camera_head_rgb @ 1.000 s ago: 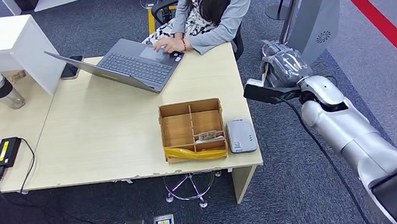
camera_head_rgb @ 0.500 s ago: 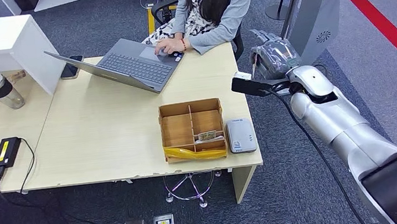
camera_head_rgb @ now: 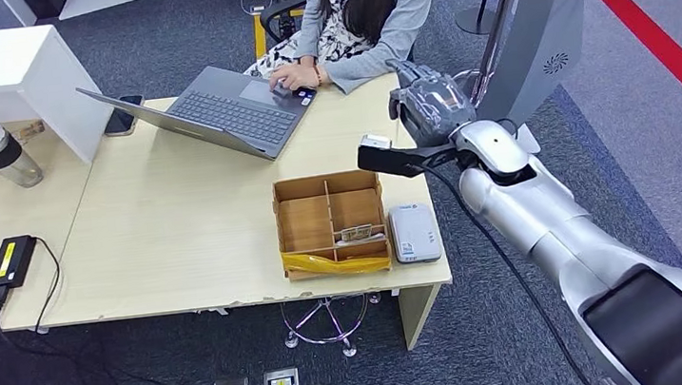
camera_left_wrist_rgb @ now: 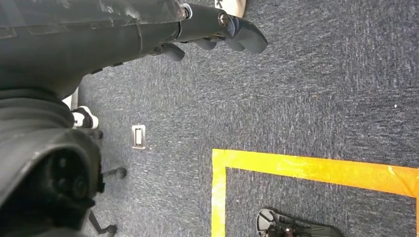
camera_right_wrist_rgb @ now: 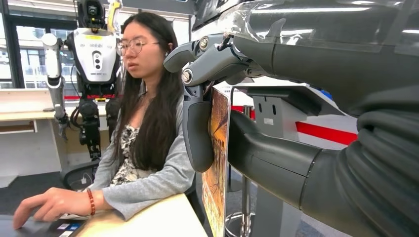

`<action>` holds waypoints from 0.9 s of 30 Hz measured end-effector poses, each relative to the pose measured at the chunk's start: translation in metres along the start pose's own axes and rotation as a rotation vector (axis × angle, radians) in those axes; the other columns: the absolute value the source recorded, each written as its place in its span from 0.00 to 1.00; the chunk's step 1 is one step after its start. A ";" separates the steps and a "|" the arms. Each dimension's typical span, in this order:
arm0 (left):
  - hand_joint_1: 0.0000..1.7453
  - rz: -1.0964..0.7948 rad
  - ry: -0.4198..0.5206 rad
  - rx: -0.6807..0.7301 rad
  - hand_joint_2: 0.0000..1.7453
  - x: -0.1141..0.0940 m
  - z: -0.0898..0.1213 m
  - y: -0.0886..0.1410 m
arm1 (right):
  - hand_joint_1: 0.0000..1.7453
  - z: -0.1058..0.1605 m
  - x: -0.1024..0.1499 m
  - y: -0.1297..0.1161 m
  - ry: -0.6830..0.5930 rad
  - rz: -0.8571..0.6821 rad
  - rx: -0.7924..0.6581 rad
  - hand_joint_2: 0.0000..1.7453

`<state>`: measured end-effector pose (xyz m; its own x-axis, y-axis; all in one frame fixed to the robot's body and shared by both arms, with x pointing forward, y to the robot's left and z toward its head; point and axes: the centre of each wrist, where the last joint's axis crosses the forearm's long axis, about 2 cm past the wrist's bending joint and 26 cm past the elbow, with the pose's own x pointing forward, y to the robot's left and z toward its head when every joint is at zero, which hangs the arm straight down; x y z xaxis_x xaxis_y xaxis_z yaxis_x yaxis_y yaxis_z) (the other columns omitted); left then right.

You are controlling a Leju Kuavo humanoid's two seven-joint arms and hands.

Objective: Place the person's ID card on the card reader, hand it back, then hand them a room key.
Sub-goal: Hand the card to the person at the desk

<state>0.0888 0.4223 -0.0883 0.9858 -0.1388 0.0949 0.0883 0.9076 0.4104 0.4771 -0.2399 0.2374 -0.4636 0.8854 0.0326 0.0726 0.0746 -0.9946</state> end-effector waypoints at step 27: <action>0.00 -0.011 0.007 0.001 0.00 0.000 0.000 -0.001 | 1.00 0.000 0.003 0.006 -0.005 0.027 0.032 1.00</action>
<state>0.0883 0.4216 -0.0886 0.9857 -0.1457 0.0844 0.0986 0.9057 0.4124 0.4760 -0.2371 0.2313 -0.4662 0.8847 0.0054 0.0566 0.0359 -0.9977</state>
